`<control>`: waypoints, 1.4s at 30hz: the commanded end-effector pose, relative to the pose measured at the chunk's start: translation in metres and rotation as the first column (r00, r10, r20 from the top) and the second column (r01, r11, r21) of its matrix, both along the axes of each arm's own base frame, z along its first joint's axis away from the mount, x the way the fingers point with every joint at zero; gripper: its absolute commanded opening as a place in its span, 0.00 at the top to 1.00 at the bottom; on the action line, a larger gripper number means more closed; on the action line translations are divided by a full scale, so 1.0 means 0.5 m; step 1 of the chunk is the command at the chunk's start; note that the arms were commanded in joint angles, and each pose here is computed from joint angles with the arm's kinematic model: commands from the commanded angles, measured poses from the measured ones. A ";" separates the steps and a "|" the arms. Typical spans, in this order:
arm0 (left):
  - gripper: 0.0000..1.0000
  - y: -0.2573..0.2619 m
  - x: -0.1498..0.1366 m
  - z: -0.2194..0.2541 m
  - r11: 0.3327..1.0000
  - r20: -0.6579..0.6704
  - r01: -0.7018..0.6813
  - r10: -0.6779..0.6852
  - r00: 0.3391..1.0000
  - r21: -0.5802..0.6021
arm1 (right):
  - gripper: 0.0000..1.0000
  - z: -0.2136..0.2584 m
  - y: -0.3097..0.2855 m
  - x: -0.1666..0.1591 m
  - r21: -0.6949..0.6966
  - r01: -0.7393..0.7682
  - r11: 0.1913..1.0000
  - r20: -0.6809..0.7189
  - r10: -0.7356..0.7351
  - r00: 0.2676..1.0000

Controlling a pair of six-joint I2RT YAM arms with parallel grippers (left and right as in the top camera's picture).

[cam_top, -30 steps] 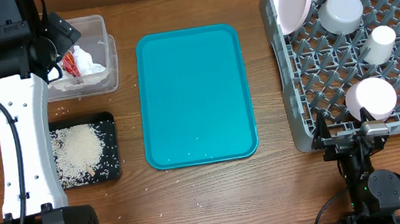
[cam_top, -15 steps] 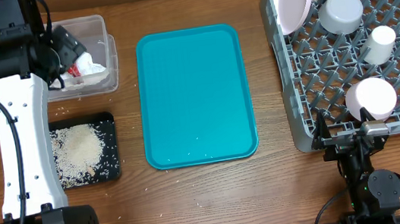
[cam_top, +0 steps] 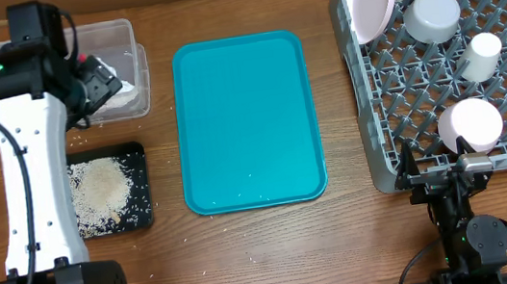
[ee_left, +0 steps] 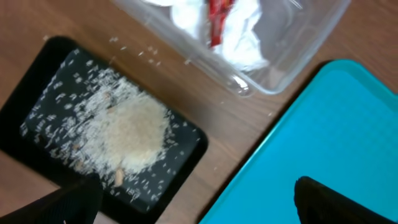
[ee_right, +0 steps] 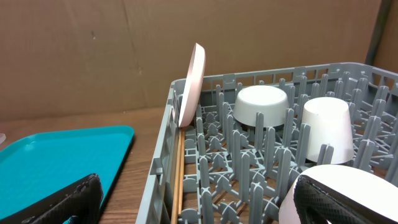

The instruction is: Sort waste into correct bins and load items into the dishwasher

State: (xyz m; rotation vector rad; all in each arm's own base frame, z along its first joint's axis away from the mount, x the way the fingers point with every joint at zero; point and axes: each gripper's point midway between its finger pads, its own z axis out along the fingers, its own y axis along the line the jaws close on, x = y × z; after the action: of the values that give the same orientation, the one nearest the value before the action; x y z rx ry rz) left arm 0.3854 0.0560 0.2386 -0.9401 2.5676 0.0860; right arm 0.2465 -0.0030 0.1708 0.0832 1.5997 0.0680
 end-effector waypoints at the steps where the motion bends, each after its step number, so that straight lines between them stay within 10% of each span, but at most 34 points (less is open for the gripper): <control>1: 0.00 -0.036 0.019 -0.010 0.997 0.030 0.063 -0.065 0.997 0.050 | 0.00 -0.002 -0.003 0.000 -0.007 0.005 1.000 0.007 -0.005 1.000; 9: 0.00 -0.090 0.048 -0.061 0.986 0.176 0.123 -0.142 0.974 0.113 | 0.00 -0.002 -0.003 0.000 -0.007 0.005 1.000 0.007 -0.005 1.000; 23: 0.00 -0.095 -0.145 -0.218 0.983 0.139 0.170 -0.178 0.974 0.066 | 0.00 -0.002 -0.003 0.000 -0.007 0.005 1.000 0.007 -0.005 1.000; 33: 0.00 -0.165 -0.152 -0.318 0.738 0.234 0.621 -0.674 0.701 0.264 | 0.00 -0.002 -0.003 0.000 -0.007 0.005 1.000 0.007 -0.005 1.000; 42: 0.00 -0.179 -0.167 -0.338 0.673 0.295 0.651 -0.739 0.606 0.351 | 0.00 -0.002 -0.003 0.000 -0.007 0.005 1.000 0.007 -0.005 1.000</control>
State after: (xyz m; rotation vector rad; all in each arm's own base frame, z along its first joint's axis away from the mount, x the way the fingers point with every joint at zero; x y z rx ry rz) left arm 0.3056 -0.0300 0.0626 0.0872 2.3154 -0.0733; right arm 0.2464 -0.0038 0.1710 0.0853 1.5984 0.0653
